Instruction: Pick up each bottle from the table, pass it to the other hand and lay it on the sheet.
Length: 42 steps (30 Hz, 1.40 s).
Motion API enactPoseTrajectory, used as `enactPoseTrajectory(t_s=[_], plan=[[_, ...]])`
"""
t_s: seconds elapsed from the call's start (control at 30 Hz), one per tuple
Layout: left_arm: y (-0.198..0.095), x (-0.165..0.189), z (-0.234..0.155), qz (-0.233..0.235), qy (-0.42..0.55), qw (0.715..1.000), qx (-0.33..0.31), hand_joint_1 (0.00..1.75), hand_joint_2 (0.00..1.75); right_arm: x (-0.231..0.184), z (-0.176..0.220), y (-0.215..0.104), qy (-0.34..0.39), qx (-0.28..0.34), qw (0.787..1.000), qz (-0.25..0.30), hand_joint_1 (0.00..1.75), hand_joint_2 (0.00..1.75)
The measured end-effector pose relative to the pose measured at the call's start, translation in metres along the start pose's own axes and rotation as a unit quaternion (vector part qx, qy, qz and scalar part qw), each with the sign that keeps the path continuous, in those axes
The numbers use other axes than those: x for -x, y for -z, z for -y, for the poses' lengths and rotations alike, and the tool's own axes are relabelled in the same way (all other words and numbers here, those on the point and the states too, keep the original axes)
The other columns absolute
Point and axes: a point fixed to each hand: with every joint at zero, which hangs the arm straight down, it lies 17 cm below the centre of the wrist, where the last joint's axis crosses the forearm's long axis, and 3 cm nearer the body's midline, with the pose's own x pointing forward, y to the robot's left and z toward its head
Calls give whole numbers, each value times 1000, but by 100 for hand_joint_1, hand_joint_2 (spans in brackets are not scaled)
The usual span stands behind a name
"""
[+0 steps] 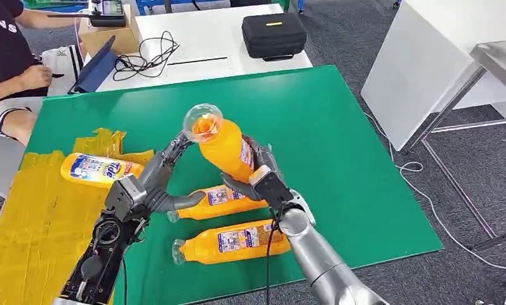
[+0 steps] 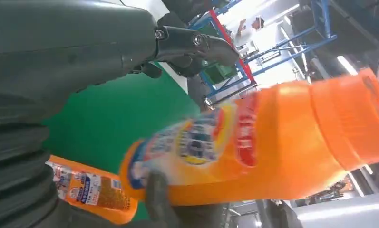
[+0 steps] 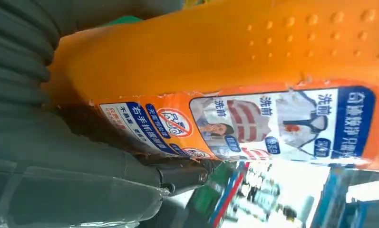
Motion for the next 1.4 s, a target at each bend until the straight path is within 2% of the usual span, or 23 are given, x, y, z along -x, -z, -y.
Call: enactPoseTrajectory(t_s=[0.37,0.5,0.67,0.7,0.73,0.77,1.4], plan=[[5,2,-3,1,-18,1000,-10,0,175,3,-103,-8,38,-117,992,-18,175,175],[4,6,-4,-2,-24,1000,-14,0,175,3,-124,-11,43,-143,989,-21,175,175],[3,11,-8,-7,-29,999,-19,0,175,5,-131,-10,38,-158,986,-23,175,175],[2,12,-8,-8,-30,999,-20,51,175,5,-131,-10,37,-160,986,-24,175,175],[2,13,-9,-9,-31,999,-20,166,175,6,-132,-10,36,-161,986,-25,175,175],[1,13,-9,-10,-32,999,-22,175,175,7,-132,-11,35,-162,986,-26,175,175],[-3,17,-14,-11,-38,999,-31,175,175,14,-134,-13,22,-165,986,-29,175,175]])
